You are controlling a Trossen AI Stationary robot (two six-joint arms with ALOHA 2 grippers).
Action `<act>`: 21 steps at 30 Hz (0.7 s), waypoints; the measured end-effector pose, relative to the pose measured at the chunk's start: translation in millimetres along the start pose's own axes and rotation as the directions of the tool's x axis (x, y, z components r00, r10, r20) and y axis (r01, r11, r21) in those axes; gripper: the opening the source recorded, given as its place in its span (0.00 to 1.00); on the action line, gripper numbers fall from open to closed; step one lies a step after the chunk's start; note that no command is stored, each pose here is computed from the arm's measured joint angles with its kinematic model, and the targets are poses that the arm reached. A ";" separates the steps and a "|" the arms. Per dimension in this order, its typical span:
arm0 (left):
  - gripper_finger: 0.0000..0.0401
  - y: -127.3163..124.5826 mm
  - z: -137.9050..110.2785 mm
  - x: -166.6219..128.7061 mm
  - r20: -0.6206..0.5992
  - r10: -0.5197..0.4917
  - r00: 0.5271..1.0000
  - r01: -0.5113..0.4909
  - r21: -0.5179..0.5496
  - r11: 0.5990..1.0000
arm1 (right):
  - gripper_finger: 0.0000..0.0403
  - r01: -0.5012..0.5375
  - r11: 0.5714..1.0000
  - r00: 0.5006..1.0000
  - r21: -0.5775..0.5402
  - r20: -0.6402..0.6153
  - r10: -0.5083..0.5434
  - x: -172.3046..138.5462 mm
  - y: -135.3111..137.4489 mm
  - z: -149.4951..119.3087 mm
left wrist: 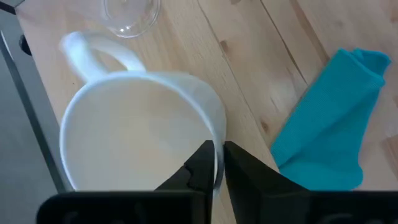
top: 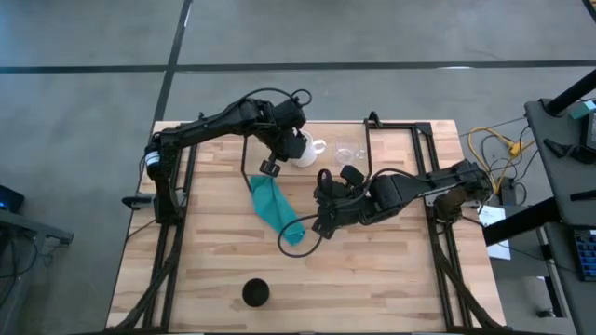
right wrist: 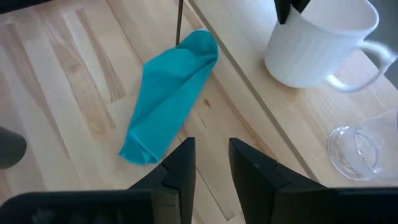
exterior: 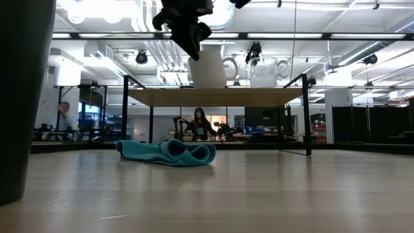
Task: Stack small to large cups/mugs on shelf
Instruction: Put the white mug on the shelf
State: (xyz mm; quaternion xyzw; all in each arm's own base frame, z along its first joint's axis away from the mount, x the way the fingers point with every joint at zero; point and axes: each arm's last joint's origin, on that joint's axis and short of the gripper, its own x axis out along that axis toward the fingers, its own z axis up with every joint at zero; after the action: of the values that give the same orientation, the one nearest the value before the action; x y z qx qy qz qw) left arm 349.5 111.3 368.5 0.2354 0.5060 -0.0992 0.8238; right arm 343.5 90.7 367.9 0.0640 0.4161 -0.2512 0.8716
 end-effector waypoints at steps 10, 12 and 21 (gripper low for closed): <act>0.13 2.3 2.3 0.0 0.024 0.024 0.999 -0.024 0.002 1.000 | 0.23 -0.001 1.000 1.000 0.004 0.001 0.001 0.0 0.1 0.1; 0.13 4.0 3.9 0.0 0.040 0.041 0.998 -0.042 0.004 0.999 | 0.23 0.000 1.000 1.000 0.004 0.001 0.000 0.0 0.0 0.1; 0.13 3.7 4.9 -0.3 0.044 0.044 0.998 -0.041 -0.078 0.996 | 0.23 -0.001 1.000 1.000 0.004 -0.001 0.001 0.2 0.2 0.0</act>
State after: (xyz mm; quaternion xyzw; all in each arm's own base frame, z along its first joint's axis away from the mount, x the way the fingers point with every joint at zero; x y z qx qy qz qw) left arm 354.7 112.2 371.6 0.2118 0.4855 -0.0673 0.8455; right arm 343.7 90.8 367.7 0.0658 0.4159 -0.2514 0.8715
